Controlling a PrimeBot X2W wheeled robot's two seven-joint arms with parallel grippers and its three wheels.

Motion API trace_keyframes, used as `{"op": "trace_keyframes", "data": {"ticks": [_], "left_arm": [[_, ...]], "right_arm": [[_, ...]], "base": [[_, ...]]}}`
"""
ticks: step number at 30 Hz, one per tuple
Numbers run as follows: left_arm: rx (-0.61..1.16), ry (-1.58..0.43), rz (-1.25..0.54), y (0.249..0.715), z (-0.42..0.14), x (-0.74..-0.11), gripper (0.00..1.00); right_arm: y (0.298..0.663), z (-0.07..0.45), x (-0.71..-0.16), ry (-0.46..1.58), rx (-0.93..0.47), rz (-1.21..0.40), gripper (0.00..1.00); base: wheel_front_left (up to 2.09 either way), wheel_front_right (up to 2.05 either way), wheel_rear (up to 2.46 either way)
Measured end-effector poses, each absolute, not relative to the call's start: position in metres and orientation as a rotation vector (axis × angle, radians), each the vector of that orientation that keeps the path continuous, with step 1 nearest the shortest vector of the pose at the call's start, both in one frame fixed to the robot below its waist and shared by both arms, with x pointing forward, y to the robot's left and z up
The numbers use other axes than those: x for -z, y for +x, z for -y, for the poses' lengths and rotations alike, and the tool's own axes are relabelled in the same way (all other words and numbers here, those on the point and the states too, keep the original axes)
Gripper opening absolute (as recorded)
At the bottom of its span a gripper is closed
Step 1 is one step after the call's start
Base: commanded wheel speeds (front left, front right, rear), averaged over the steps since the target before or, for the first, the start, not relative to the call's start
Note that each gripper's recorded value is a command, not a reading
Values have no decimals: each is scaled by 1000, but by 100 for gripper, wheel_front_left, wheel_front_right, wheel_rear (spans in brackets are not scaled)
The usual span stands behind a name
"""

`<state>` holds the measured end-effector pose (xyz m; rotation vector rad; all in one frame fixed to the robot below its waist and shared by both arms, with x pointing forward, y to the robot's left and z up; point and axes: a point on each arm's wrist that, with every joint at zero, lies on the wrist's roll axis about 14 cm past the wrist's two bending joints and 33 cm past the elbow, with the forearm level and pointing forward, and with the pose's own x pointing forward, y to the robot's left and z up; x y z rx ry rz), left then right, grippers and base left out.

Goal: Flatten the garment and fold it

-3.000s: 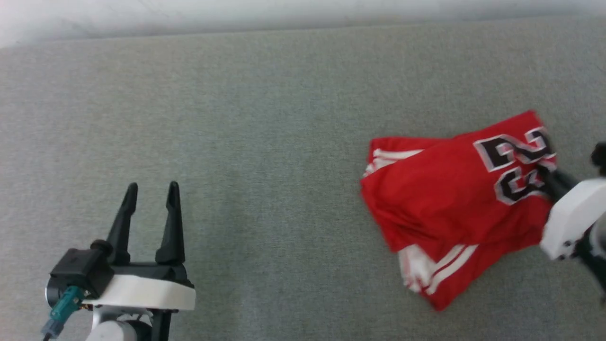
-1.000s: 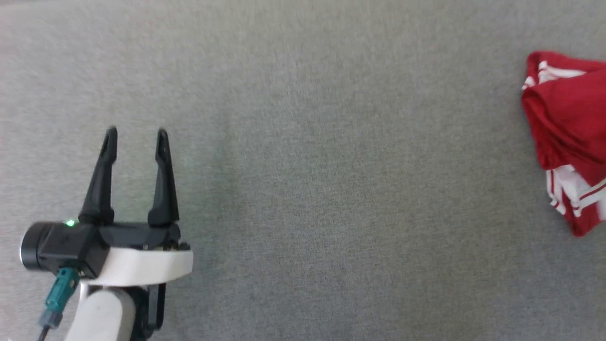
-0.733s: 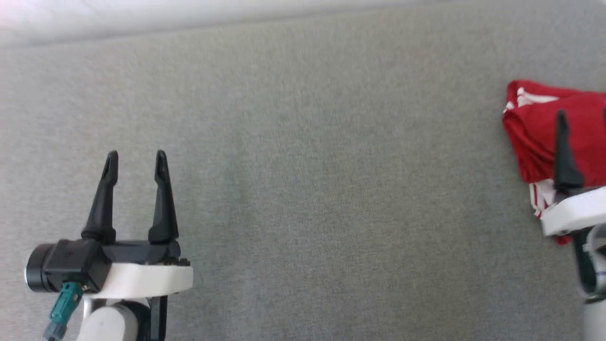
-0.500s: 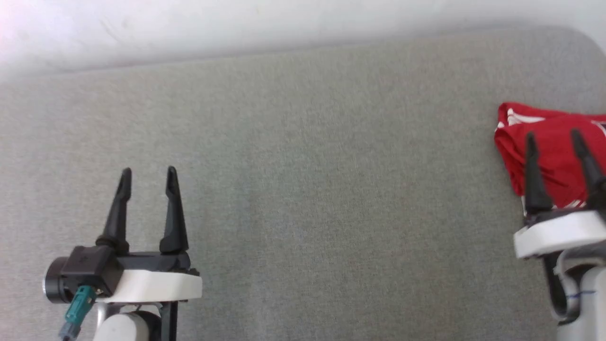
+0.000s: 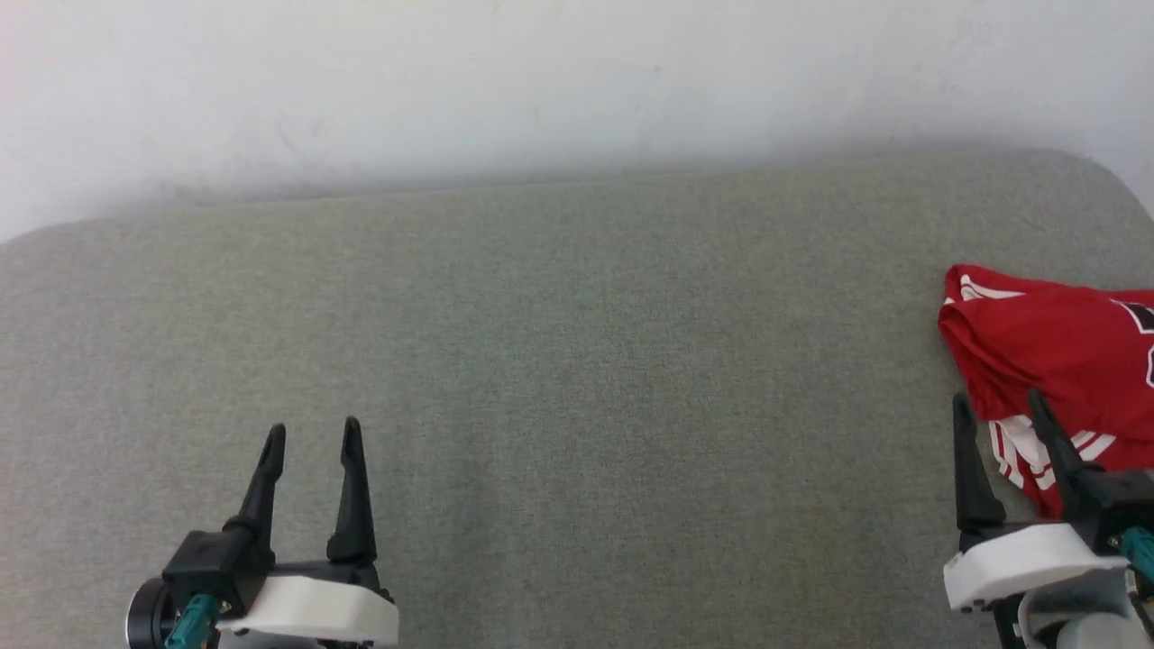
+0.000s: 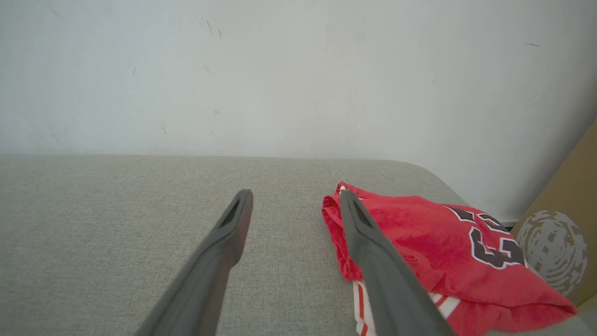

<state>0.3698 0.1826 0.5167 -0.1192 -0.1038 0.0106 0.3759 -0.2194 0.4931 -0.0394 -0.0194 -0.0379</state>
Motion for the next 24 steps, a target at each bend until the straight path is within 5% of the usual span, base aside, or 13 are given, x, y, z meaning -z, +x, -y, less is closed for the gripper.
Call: {"op": "trace_keyframes", "data": {"ticks": [18,19,24], "left_arm": [[-27,-138,93,362,-185,-511,100],[-29,-135,94,362,-186,-511,0],[-29,-136,93,362,-186,-511,0]], "right_arm": [[368,219,-485,-2,42,7,100],[369,219,-485,-2,43,6,0],[368,219,-484,-2,43,2,0]], "base": [[0,0,0],[0,0,0],[0,0,0]]}}
